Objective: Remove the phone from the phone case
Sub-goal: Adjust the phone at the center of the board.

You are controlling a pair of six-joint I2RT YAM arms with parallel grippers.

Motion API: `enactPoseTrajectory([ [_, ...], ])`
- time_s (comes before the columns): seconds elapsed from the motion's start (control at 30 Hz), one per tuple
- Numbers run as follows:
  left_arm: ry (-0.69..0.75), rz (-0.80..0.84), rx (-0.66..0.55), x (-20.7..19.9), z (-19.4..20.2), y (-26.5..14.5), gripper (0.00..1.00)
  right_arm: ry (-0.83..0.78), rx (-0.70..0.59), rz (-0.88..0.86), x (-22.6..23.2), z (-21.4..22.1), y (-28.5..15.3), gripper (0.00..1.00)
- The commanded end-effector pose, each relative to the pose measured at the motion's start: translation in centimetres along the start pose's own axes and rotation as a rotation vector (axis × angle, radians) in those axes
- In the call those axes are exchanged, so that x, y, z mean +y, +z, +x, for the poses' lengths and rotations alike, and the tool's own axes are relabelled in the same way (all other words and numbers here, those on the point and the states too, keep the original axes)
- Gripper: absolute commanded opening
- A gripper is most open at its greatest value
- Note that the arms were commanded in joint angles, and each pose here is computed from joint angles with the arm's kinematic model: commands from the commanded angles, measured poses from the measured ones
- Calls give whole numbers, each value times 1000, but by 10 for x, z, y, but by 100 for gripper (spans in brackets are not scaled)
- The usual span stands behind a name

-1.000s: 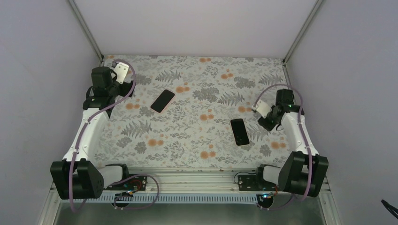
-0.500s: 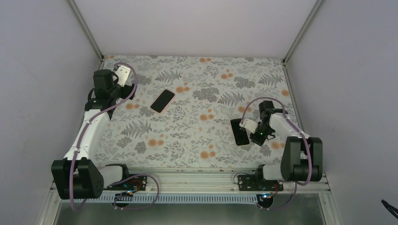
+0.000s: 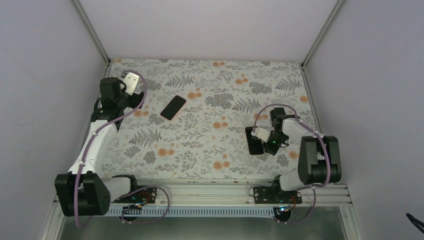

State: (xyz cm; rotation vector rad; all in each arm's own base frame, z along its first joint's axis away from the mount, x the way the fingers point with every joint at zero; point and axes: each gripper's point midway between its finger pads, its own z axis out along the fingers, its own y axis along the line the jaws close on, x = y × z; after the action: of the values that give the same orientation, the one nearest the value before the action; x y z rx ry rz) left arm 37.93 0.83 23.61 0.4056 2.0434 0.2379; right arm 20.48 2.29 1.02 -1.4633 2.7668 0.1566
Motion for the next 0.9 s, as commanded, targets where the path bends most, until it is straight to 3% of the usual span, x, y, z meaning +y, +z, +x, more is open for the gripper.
enactPoseTrajectory([
  [0.0, 4, -30, -14, 6, -1, -1, 100, -35, -47, -81, 19, -19, 5, 4],
  [0.43, -15, 3, -61, 7, -26, -16, 100, -174, -101, -216, 44, -101, 11, 4],
  [0.87, 33, -38, -47, 10, -15, -20, 100, -319, -145, -397, 73, -188, 9, 4],
])
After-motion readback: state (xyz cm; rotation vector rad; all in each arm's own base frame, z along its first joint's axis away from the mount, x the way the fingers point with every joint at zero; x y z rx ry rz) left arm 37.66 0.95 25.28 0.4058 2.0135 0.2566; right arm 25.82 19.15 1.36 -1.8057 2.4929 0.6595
